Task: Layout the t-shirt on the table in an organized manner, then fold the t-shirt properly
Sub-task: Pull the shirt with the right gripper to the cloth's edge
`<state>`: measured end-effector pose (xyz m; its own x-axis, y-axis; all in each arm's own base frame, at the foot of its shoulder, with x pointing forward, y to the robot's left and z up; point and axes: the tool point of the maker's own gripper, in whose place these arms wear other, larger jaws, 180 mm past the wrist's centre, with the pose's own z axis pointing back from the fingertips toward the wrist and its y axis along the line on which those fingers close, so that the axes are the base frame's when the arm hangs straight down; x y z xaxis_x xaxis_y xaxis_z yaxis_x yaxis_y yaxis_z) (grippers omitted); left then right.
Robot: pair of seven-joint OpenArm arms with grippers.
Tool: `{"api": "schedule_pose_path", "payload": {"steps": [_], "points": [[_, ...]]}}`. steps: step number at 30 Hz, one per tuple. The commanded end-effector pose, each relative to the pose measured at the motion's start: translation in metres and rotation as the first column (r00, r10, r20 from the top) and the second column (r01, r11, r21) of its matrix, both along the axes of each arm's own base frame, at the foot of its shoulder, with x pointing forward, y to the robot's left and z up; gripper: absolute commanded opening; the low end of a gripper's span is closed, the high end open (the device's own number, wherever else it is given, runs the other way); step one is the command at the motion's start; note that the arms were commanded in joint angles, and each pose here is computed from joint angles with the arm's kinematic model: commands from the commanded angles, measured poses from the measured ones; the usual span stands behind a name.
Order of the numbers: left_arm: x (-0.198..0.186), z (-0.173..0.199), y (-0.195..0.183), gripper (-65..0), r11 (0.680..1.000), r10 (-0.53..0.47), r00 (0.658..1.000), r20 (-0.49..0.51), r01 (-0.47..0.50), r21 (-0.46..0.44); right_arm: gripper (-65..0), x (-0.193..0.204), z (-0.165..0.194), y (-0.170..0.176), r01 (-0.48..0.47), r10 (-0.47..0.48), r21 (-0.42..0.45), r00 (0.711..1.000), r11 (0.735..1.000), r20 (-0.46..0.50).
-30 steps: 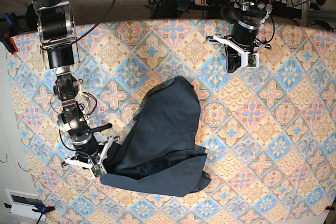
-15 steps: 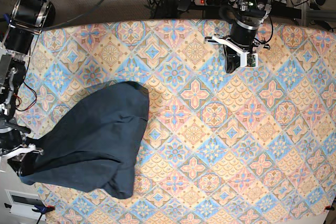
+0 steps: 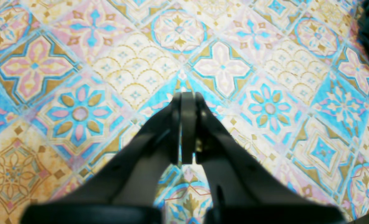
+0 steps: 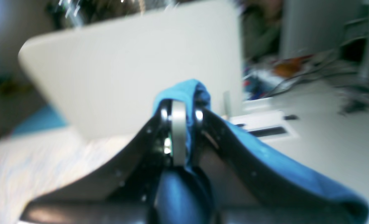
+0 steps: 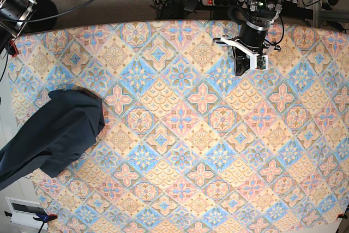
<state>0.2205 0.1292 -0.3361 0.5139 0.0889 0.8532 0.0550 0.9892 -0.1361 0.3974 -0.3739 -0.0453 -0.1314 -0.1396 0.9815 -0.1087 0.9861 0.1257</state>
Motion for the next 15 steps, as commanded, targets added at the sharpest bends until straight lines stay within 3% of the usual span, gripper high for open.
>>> {"api": "schedule_pose_path", "payload": {"steps": [1,4,9,12,15], "points": [[0.003,0.009,0.001,-65.0,1.0,0.003,0.999,0.036,-0.003,0.001,-64.3,-0.008,0.034,0.011,-0.046,0.051,-0.059,0.995,0.997,0.09],[0.003,0.009,0.002,-65.0,1.0,0.004,0.999,0.036,-0.004,0.002,-64.3,-0.012,0.027,0.032,-0.097,0.104,-0.127,0.994,0.987,0.042],[0.005,0.011,0.002,-65.0,1.0,0.003,0.999,0.044,-0.003,0.003,-64.3,-0.034,-0.022,0.068,-0.185,0.165,-0.209,0.98,0.96,-0.112],[0.008,0.012,0.0,-65.0,1.0,-0.002,0.999,0.051,0.002,0.0,-64.3,-0.051,-0.059,0.083,-0.237,0.183,-0.227,0.955,0.945,-0.235],[0.009,0.011,-0.001,-65.0,1.0,-0.005,0.999,0.043,0.005,0.0,-64.3,-0.072,-0.093,0.085,-0.247,0.172,-0.202,0.928,0.948,-0.329]]}}
